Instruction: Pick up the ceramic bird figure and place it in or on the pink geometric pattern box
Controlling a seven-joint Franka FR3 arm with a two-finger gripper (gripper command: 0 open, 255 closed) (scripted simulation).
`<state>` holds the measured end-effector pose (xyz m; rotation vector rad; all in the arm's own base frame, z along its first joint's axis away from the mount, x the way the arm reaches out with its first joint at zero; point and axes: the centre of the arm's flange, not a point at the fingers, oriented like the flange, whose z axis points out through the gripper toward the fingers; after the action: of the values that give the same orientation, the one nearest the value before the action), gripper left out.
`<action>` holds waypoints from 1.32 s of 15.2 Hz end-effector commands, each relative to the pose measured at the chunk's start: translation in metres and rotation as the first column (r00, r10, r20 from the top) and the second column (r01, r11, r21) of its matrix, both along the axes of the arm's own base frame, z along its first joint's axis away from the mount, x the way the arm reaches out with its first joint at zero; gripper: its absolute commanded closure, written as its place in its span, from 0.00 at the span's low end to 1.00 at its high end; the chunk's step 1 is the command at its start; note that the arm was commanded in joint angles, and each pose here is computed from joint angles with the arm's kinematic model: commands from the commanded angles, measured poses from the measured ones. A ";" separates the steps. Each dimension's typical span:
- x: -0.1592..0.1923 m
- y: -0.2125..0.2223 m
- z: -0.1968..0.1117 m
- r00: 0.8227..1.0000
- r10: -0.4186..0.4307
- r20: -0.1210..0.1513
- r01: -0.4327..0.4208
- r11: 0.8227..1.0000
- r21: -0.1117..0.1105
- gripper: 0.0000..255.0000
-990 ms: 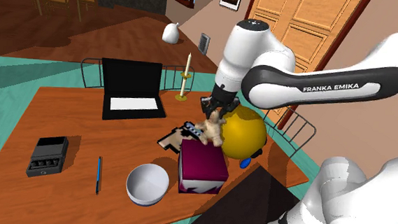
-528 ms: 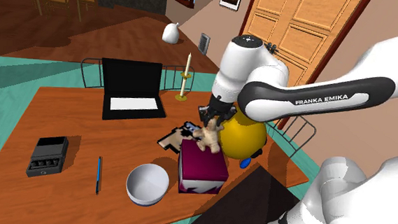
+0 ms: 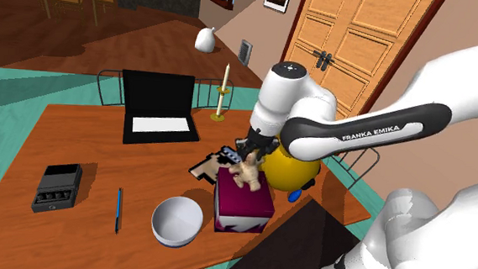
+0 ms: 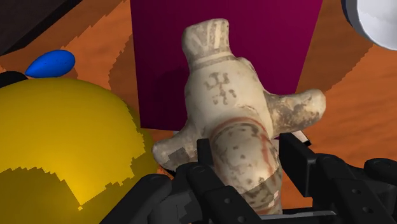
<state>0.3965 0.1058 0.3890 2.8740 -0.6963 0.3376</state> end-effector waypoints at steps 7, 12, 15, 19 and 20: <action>0.000 0.001 -0.032 1.000 0.000 0.001 0.000 1.000 0.001 1.00; 0.000 0.001 -0.032 1.000 0.000 0.001 0.000 1.000 0.001 1.00; 0.000 0.001 -0.033 1.000 0.000 0.001 0.000 1.000 0.001 0.00; -0.002 0.004 -0.020 1.000 0.000 0.001 0.000 1.000 0.001 0.00; -0.004 0.007 -0.007 1.000 0.000 0.001 0.000 1.000 0.001 0.00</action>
<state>0.3948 0.1107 0.3723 2.8754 -0.6959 0.3414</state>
